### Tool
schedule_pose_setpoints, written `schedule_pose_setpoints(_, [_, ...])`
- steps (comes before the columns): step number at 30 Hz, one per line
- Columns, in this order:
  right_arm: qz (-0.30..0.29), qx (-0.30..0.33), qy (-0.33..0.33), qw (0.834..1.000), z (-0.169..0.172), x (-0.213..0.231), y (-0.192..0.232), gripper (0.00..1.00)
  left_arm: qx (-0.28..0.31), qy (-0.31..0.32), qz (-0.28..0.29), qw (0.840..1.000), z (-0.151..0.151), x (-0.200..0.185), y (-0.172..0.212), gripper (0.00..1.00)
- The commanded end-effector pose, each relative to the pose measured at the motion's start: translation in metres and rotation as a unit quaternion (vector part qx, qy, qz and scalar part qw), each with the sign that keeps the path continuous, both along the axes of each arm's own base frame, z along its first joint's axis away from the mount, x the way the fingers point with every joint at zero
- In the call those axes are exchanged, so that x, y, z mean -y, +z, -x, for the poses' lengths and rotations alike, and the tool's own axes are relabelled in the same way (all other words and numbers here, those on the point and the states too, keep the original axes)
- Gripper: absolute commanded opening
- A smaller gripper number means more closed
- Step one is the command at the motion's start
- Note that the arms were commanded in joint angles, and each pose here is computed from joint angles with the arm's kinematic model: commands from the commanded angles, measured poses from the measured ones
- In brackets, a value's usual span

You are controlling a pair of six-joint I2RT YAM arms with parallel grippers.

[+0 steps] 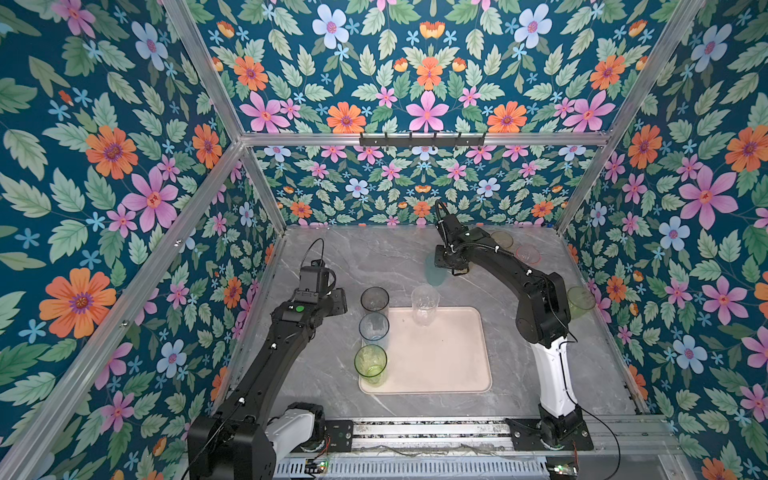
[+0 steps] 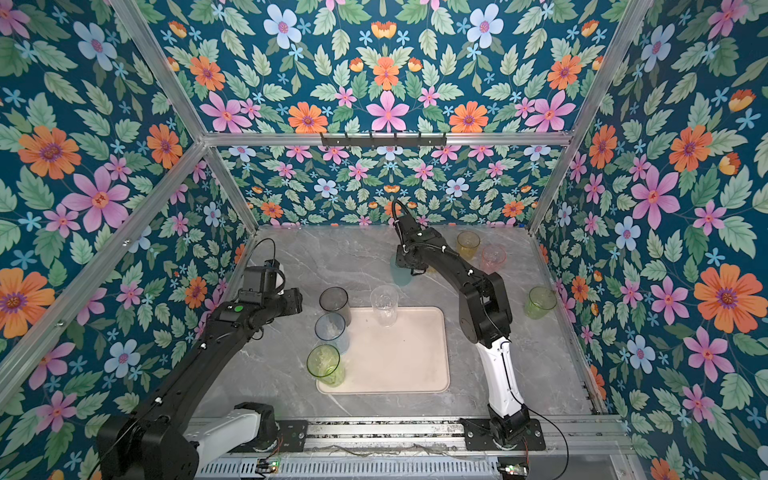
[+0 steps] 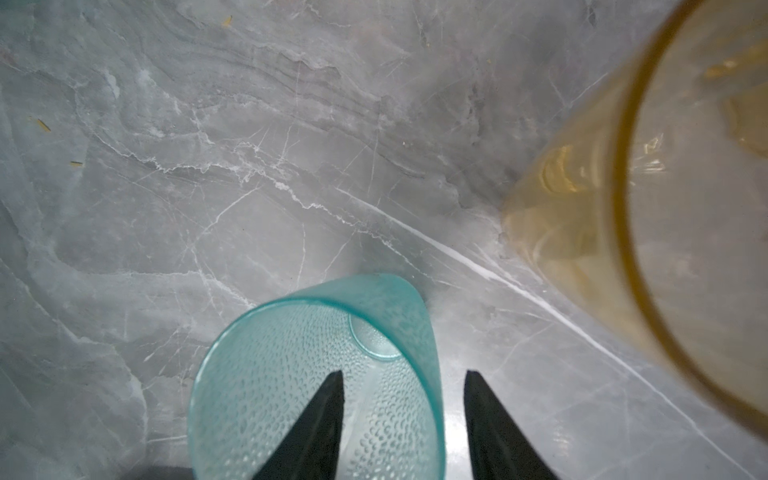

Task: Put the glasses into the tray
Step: 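Lower right gripper onto the teal glass rim and close it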

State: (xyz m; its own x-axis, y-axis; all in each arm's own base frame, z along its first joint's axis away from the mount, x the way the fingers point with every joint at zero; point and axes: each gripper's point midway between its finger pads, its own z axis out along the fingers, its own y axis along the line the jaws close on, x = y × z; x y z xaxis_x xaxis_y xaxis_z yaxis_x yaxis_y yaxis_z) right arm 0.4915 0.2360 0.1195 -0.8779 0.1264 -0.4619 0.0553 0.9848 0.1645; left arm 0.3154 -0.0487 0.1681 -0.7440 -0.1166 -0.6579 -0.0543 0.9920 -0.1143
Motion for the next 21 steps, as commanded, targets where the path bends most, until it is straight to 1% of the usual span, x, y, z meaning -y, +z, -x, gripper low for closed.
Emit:
schedule_pose_setpoints(1, [-0.005, -0.002, -0.006, 1.0, -0.0007, -0.0003, 0.0005, 0.46, -0.001, 0.001, 0.001, 1.0, 0.0001, 0.0002, -0.0004, 0.66])
schedule_pose_setpoints(15, [-0.006, -0.003, -0.003, 1.0, 0.0013, -0.0002, -0.0017, 0.3, -0.004, 0.001, 0.0, 1.0, 0.0008, -0.0002, -0.0027, 0.66])
schedule_pose_setpoints(21, [-0.009, -0.005, -0.001, 1.0, 0.0032, -0.0011, -0.0017, 0.17, -0.004, 0.001, 0.0, 1.0, 0.0009, -0.0001, -0.0026, 0.66])
